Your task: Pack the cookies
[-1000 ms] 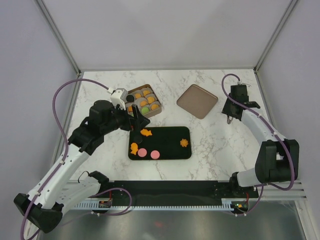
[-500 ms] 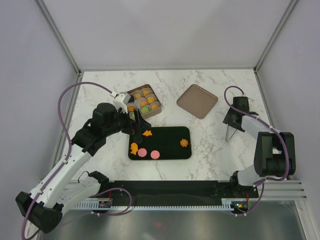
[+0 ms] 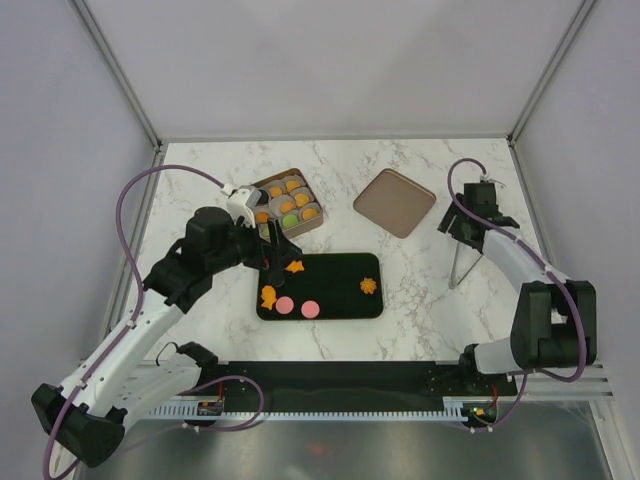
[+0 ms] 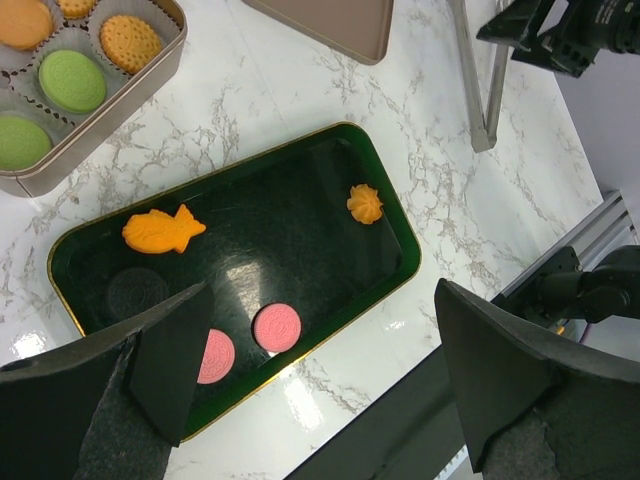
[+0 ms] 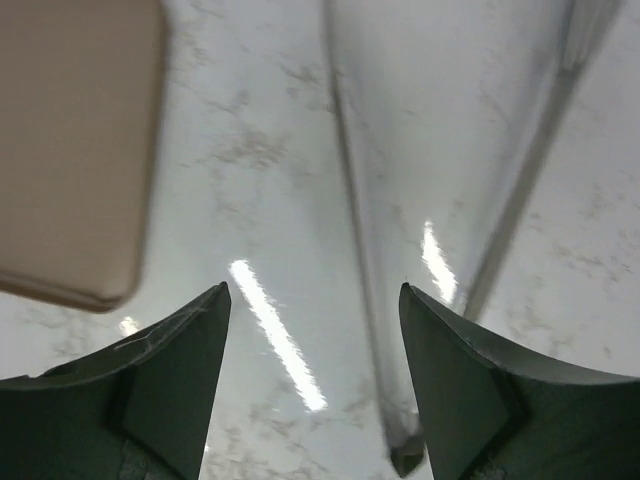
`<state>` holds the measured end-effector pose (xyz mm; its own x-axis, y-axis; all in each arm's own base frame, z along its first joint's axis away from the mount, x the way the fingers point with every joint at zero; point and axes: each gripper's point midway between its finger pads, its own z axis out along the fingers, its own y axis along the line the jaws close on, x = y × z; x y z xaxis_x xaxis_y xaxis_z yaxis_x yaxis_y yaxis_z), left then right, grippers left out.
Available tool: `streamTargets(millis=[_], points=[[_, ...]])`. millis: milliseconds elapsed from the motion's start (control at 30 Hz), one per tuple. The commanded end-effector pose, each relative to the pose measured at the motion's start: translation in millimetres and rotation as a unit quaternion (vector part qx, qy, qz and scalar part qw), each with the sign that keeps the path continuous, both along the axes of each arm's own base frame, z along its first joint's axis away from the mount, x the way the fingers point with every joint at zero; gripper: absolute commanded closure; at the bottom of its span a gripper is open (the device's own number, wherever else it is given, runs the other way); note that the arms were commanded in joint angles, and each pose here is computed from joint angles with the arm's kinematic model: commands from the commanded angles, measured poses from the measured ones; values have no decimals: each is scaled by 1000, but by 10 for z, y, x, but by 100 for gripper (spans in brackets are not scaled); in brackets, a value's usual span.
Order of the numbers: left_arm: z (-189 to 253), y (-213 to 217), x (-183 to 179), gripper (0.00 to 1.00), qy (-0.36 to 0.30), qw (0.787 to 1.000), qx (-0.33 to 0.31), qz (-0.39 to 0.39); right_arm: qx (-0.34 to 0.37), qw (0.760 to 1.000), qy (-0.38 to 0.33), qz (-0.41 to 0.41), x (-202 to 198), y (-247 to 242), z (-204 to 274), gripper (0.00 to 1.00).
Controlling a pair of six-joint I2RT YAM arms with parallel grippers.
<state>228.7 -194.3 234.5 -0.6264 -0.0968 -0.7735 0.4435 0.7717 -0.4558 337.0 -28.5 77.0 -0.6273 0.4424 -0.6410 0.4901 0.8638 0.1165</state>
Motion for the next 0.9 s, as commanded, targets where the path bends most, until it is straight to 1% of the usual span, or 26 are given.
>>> streamTargets(millis=[0,33,67,100,133,233,267,367,533,633,733,767,833,867], points=[[140,20,71,0,-28,1000,-8,11,46,998,-31,37,459,466,159,24],[147,27,74,0,-28,999,-8,13,50,996,-44,51,601,627,246,25],[166,31,78,0,-29,999,-10,15,53,996,-44,52,679,692,230,26],[202,36,77,0,-33,999,-12,17,54,997,-27,51,746,738,81,27],[234,41,74,0,-35,999,-16,19,67,996,-38,49,881,832,143,28],[288,62,64,0,-38,999,-18,24,70,996,-22,40,1071,899,-60,34],[307,73,63,0,-40,999,-19,27,73,997,-18,32,1095,896,-110,39],[338,99,48,0,-43,998,-20,32,66,998,-3,15,1101,859,-288,45],[306,105,53,0,-36,999,-18,36,59,998,7,10,1107,843,-456,46],[292,100,71,0,-31,999,-18,40,56,998,11,10,1126,836,-510,50],[266,67,121,0,-20,998,-24,47,47,999,12,13,1152,816,-539,62],[279,47,135,0,-15,998,-32,49,46,999,14,13,1152,808,-549,71],[273,-14,210,0,-9,998,-38,50,46,999,18,21,1162,829,-587,79],[314,-40,240,0,-6,998,-46,52,48,998,19,25,1167,845,-592,89]])
